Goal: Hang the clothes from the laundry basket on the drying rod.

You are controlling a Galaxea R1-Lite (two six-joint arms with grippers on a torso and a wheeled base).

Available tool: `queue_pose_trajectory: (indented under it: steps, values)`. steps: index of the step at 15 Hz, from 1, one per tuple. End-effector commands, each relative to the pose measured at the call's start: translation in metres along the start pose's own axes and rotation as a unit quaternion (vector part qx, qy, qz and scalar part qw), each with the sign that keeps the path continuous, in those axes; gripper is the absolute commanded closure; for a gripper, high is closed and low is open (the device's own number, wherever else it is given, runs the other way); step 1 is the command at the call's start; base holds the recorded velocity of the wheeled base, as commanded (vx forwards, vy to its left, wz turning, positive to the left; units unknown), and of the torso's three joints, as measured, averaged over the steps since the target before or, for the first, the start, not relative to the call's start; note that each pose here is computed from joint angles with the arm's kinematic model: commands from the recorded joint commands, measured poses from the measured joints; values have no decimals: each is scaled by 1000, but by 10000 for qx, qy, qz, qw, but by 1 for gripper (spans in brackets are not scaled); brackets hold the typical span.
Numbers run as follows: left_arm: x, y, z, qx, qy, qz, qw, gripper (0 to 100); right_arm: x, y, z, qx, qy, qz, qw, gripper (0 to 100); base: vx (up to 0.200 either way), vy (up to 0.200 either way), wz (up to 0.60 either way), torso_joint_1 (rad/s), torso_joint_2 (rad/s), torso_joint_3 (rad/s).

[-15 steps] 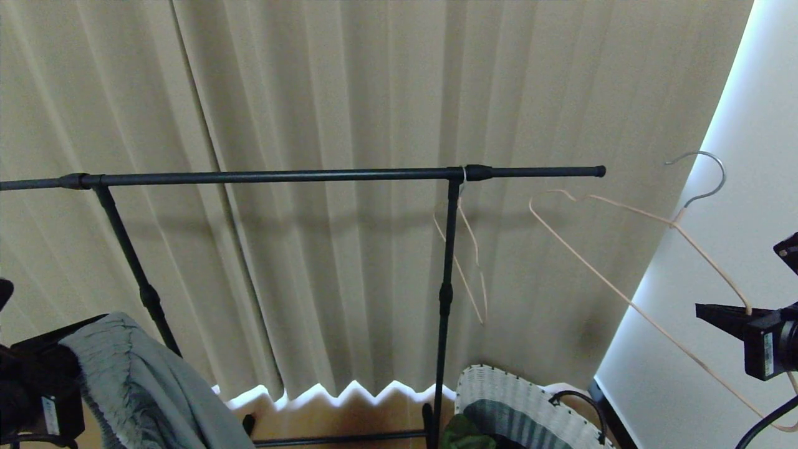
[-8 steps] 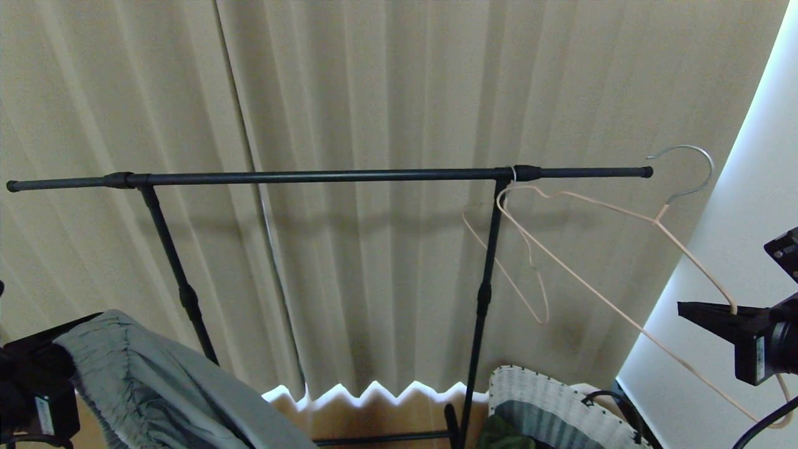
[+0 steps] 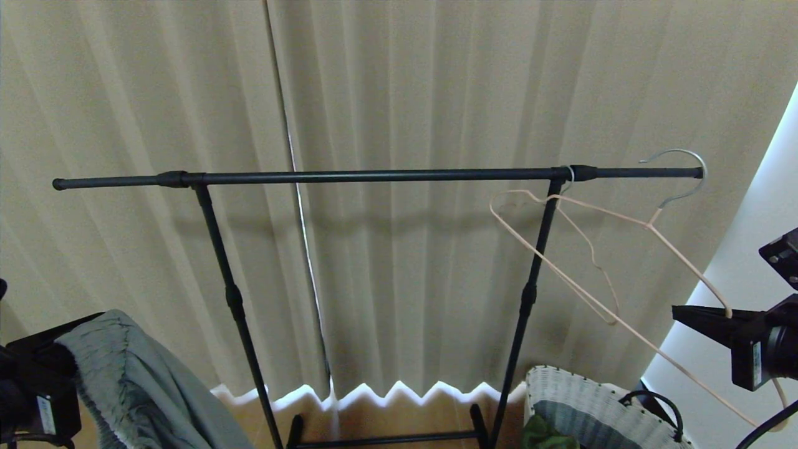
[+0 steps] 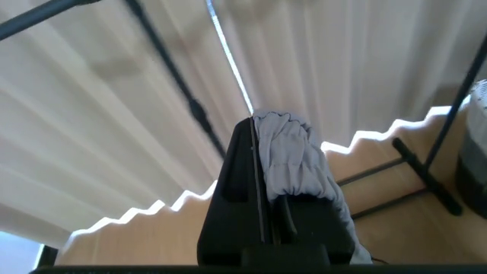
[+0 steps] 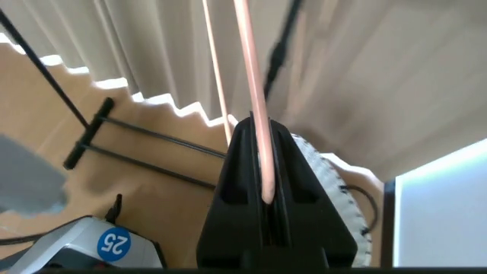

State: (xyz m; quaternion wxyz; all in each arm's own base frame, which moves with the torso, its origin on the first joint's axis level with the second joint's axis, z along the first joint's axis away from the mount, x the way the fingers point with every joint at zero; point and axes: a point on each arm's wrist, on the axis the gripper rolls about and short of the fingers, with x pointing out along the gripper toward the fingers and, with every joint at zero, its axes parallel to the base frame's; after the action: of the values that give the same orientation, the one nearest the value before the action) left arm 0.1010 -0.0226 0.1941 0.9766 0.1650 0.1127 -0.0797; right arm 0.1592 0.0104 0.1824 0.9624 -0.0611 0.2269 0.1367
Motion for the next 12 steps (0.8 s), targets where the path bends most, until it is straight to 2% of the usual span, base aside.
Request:
queue_pose_trajectory:
  steps: [1,7,9,11,12]
  values:
    - [0,0,1,-5,-10,6,10000,100,1,0,1,-4,8,11,10000,100,0,0,0,0,0,0]
    - [0,-1,-1,27,19,-26,10000,100,4,14,0,-34,58,408,9991,100,0,0,0,0,0,0]
    - [1,-1,-3,188,60,-47,9998,100,6,20,0,-119,97,575,9982,100,0,0,0,0,0,0]
    - [-1,-5,-15,544,209,-103,9982,100,11,29,2,-217,148,812,9964,100,0,0,0,0,0,0]
    - [-1,-6,-17,581,215,-129,9980,100,13,33,2,-169,206,936,9953,100,0,0,0,0,0,0]
